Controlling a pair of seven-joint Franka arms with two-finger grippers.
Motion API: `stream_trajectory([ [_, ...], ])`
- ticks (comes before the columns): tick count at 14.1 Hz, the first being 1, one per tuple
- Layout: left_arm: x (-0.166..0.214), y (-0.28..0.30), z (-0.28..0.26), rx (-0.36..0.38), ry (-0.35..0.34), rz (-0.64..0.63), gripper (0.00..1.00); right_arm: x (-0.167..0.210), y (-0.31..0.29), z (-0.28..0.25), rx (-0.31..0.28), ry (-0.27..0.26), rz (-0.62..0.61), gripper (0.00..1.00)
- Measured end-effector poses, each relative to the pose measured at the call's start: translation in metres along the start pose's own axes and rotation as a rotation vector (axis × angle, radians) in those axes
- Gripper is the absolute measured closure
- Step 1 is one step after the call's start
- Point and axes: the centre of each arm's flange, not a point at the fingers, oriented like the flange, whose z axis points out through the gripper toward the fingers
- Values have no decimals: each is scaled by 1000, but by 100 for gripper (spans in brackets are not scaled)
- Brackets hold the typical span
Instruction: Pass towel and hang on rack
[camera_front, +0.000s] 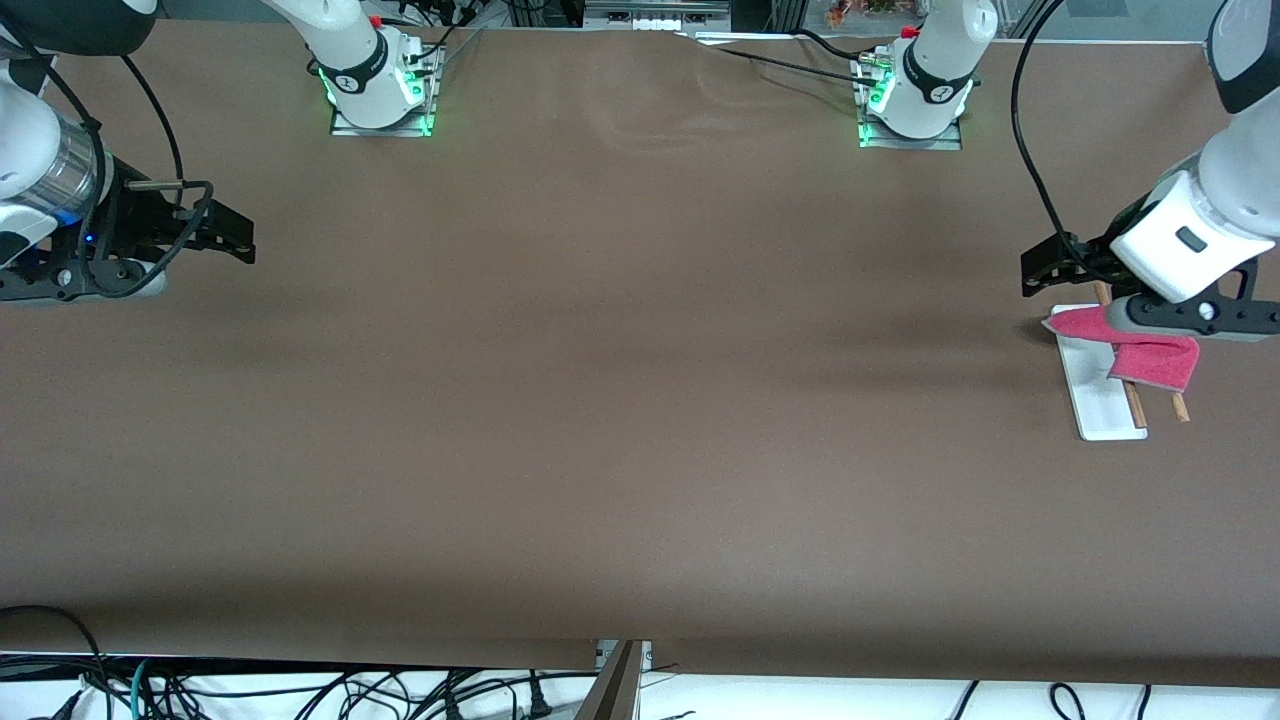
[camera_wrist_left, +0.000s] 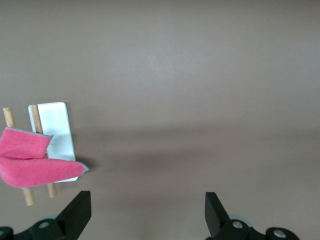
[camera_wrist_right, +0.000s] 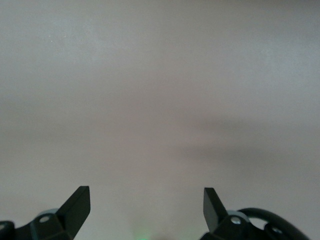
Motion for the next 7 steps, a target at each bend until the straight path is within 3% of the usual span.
stream_trajectory([
  [7, -20, -7, 6, -1, 9, -16, 0, 0, 0, 0, 0, 0, 0, 0],
])
